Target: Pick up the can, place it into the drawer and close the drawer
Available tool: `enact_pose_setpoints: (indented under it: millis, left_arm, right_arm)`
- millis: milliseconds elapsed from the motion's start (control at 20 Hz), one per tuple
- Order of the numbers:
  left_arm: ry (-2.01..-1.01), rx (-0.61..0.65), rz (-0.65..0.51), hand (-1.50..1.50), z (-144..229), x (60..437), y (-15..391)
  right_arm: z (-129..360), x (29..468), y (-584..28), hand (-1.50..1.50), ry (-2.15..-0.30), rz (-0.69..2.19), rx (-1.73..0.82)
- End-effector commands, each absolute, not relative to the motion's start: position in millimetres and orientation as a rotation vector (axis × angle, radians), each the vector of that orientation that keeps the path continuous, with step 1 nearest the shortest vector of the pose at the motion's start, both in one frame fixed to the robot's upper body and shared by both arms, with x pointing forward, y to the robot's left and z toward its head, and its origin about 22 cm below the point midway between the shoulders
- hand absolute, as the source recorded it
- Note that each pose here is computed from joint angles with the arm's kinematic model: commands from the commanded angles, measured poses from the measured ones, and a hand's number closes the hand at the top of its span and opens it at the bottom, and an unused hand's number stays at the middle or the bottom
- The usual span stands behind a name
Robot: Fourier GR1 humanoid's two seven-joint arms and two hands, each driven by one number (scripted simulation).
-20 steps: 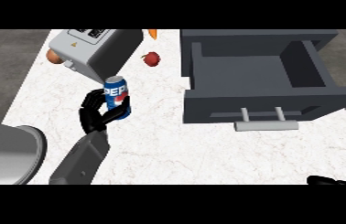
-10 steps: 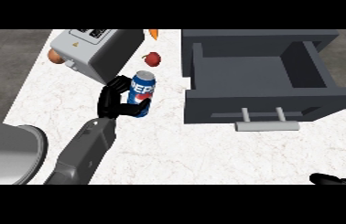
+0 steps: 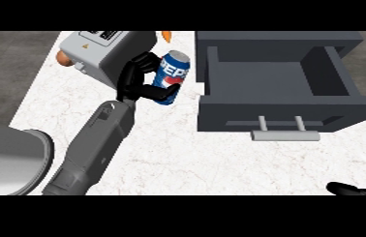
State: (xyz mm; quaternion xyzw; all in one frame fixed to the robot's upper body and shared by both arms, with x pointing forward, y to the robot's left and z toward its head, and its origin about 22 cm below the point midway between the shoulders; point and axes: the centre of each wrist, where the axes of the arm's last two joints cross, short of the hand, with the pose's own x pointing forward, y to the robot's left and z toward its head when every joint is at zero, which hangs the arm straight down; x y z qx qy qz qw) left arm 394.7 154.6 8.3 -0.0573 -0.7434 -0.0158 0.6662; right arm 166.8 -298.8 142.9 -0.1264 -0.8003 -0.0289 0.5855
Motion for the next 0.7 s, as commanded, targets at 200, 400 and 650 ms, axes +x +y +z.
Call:
enact_pose_setpoints:
  millis: [200, 400, 650]
  left_arm:
    - [-1.699, -0.194, -0.075, 1.50, 106.5, 397.6, 108.2]
    - [-1.713, -0.174, -0.089, 1.50, 143.2, 412.1, 96.4]
    - [-1.738, -0.154, -0.129, 1.50, 192.4, 407.6, 41.6]
  right_arm:
    - [148.2, 157.4, -301.4, -1.50, -1.856, -0.064, -0.305]
    - [163.0, 167.7, -295.8, -1.50, -1.871, -0.049, -0.296]
    - [144.9, 169.0, -297.2, -1.50, -1.863, -0.061, -0.277]
